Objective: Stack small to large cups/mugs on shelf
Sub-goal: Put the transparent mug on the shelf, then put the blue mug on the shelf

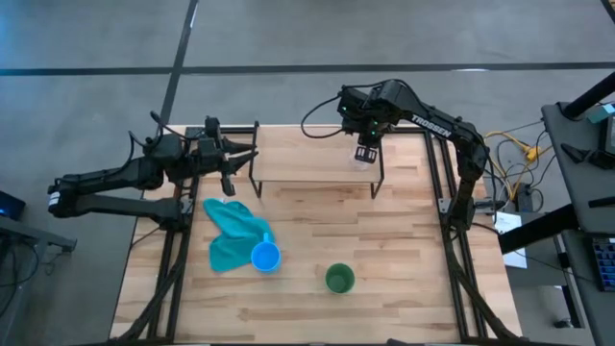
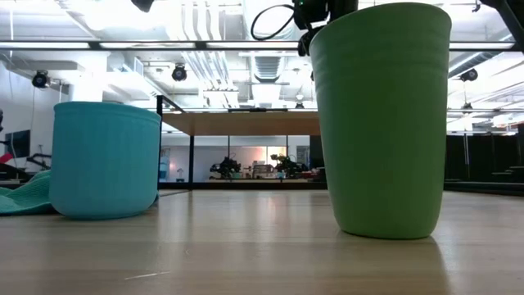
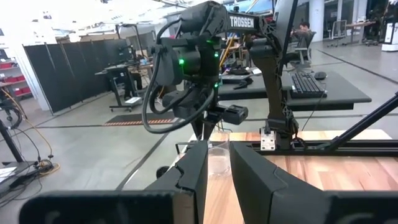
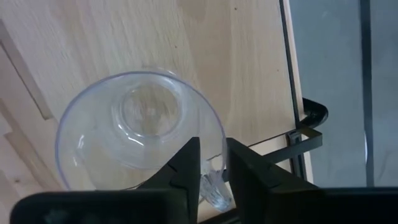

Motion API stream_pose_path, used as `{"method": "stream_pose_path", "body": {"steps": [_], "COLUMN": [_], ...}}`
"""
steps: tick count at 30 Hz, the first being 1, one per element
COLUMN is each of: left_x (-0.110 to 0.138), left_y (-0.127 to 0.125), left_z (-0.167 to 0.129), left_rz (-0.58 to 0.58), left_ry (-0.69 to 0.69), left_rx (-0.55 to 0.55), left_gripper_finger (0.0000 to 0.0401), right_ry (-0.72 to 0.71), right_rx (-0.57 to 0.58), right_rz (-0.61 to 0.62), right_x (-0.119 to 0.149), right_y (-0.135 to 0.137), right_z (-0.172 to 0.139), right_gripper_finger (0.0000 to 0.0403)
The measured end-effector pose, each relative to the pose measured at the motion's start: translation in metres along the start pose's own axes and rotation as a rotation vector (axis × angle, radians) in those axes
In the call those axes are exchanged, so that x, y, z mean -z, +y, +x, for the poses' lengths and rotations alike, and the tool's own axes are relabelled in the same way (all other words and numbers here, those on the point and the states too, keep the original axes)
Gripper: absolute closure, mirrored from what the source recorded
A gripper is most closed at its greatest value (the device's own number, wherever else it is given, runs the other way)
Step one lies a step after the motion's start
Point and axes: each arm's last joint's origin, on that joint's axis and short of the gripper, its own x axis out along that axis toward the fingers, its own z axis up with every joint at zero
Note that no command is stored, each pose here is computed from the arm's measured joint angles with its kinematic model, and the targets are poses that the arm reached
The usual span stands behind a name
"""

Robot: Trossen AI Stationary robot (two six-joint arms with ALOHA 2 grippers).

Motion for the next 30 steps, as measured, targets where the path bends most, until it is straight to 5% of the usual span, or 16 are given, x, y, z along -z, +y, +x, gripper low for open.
{"method": "stream_pose_path", "body": {"steps": [9, 17, 30], "left_x": [0.0, 0.0, 0.024], "left_y": [0.0, 0.0, -0.006], "left_z": [0.001, 0.0, -0.003], "left_rz": [0.0, 0.001, -0.214], "left_ry": [-0.001, 0.008, 0.264], "left_rx": [0.0, 0.001, 0.092], "left_gripper_finger": [0.0344, 0.0344, 0.0344], "right_ry": [-0.076, -0.277, -0.6], "right_rx": [0.014, 0.027, -0.114], "right_rz": [0.033, 0.032, 0.137], "right_x": [-0.002, 0.005, 0.068], "right_y": [-0.002, 0.01, 0.059], "right_z": [-0.019, -0.072, -0.164], "right_gripper_finger": [0.0326, 0.0333, 0.033]}}
